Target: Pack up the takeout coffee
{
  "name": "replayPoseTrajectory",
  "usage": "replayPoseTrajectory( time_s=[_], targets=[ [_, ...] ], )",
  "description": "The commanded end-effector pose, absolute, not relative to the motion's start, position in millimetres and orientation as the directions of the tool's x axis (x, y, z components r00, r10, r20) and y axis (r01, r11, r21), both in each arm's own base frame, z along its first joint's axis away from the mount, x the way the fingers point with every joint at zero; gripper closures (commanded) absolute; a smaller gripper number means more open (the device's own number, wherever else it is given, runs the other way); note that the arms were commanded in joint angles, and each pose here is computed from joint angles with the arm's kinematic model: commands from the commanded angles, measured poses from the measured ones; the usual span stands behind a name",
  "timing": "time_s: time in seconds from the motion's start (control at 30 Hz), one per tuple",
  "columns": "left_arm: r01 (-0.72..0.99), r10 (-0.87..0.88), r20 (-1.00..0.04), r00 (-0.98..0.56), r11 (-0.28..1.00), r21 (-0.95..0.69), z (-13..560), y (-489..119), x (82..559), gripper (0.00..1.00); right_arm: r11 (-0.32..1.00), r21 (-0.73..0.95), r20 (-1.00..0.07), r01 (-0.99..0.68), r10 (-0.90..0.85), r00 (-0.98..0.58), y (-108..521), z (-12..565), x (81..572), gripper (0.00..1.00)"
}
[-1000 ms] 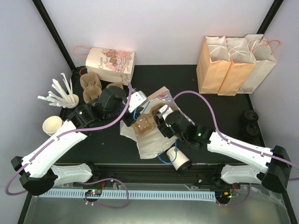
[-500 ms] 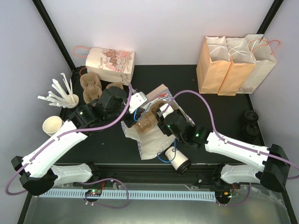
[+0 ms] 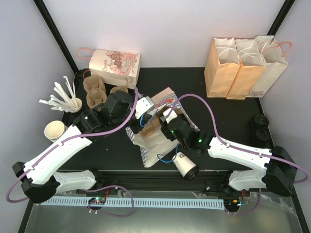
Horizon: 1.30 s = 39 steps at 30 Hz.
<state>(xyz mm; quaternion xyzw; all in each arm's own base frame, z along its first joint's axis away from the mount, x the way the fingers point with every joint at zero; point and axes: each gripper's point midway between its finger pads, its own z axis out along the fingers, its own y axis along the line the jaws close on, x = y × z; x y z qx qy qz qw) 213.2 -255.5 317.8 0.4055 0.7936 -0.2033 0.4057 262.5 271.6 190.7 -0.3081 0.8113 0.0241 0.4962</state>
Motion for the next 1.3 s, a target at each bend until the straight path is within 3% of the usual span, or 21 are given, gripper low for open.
replayPoseTrajectory(
  time_s=[0.0,0.5,1.1,1.27],
  targets=[
    [0.839,0.425,-0.846,-0.324,0.542,-0.049,332,-268,204,0.98,0.823,-0.275,-0.852,-0.497,-0.448,-0.271,274,192,268,0.5],
    [0.845,0.371,-0.844,-0.387,0.51,-0.163,350,-276,193,0.98,0.823,-0.32,-0.901,-0.469,-0.417,-0.118,268,205,267,0.5],
    [0.759,0.29,-0.713,-0.639,0.389,-0.522,374,-292,172,0.96,0.861,-0.196,-0.777,-0.47,-0.428,-0.462,228,207,234,0.5],
    [0.683,0.283,-0.622,-0.73,0.285,-0.672,369,-298,162,0.96,0.861,-0.143,-0.728,-0.488,-0.426,-0.538,221,197,218,0.5]
  ],
)
